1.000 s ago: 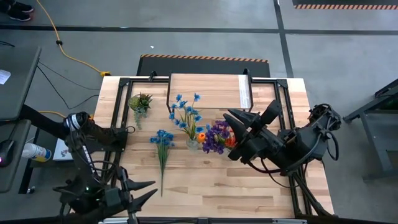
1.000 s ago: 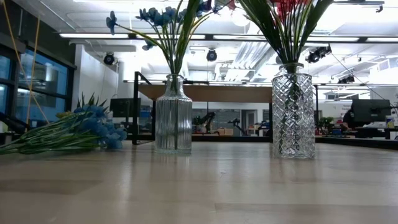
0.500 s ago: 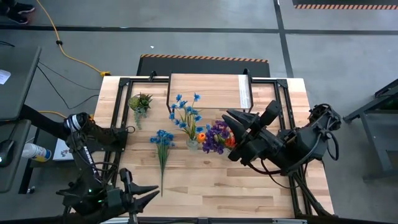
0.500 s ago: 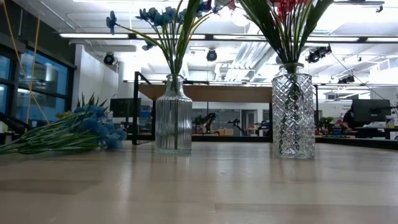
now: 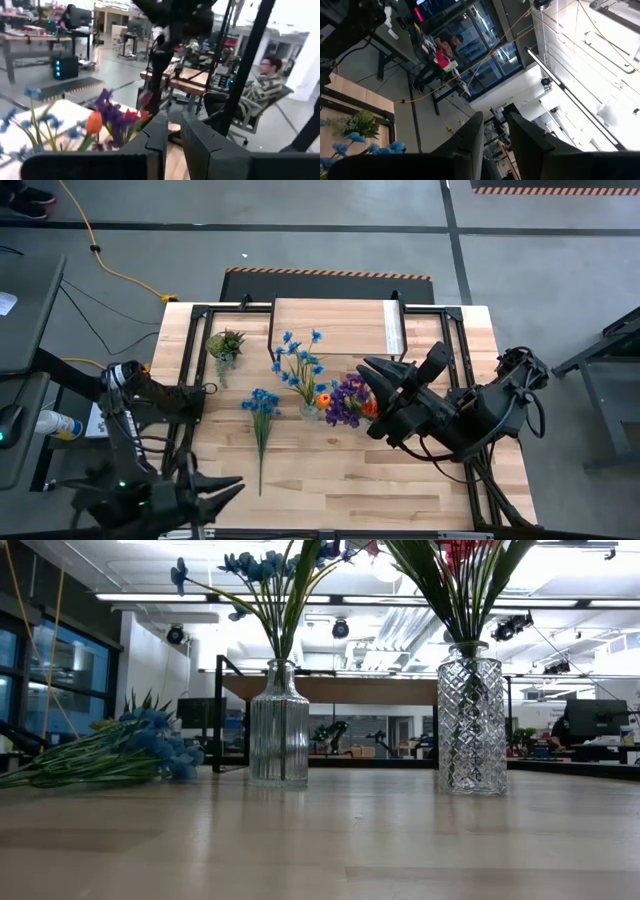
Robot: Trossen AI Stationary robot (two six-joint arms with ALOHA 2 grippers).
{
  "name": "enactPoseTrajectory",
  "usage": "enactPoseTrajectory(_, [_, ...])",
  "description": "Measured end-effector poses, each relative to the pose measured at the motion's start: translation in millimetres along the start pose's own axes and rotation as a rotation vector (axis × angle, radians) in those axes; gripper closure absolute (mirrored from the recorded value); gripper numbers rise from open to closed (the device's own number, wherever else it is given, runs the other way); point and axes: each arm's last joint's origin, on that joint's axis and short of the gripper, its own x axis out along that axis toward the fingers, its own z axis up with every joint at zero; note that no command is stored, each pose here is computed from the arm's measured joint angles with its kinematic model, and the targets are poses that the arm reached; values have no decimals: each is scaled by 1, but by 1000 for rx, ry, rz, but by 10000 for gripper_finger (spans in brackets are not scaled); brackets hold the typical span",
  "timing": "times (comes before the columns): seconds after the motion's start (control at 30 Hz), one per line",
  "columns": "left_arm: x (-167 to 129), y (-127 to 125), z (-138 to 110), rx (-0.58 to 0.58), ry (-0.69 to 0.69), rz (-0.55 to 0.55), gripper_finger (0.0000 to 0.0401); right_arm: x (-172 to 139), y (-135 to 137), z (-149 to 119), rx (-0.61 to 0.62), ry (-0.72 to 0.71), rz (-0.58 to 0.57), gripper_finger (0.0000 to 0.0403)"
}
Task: Pick and place flowers into a vace then onto a shelf
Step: Put the blue flowers into the left transparent flower vase
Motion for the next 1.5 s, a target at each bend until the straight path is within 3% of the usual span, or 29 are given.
enactPoseTrajectory(0.2, [1,4,58,58,7,13,314,-2,0,0,1,-3,2,320])
enactPoseTrajectory(0.53, [10,6,78,13,-5,33,314,-6,1,2,-5,-16,11,320])
enactPoseTrajectory(0.6, [9,7,88,38,-52,-36,314,-6,1,2,-5,-16,11,320])
enactPoseTrajectory(0.67, [8,7,103,93,-167,-172,314,-6,1,2,-6,-16,11,320])
enactPoseTrajectory(0.8, [-5,14,146,194,-382,-372,313,-6,1,2,-5,-16,11,320])
enactPoseTrajectory(0.97, [-20,44,199,233,-404,-511,313,-6,1,2,-5,-15,11,320])
enactPoseTrajectory(1.1, [-25,68,210,217,-404,-610,313,-6,0,2,-4,-14,11,320])
enactPoseTrajectory(1.27, [-17,96,215,200,-178,-394,313,-6,0,2,3,-9,8,320])
enactPoseTrajectory(1.43, [-16,99,206,260,3,-92,313,-6,0,2,4,-9,7,320])
enactPoseTrajectory(1.5, [-15,97,205,259,12,-73,313,-6,0,2,15,-7,7,320])
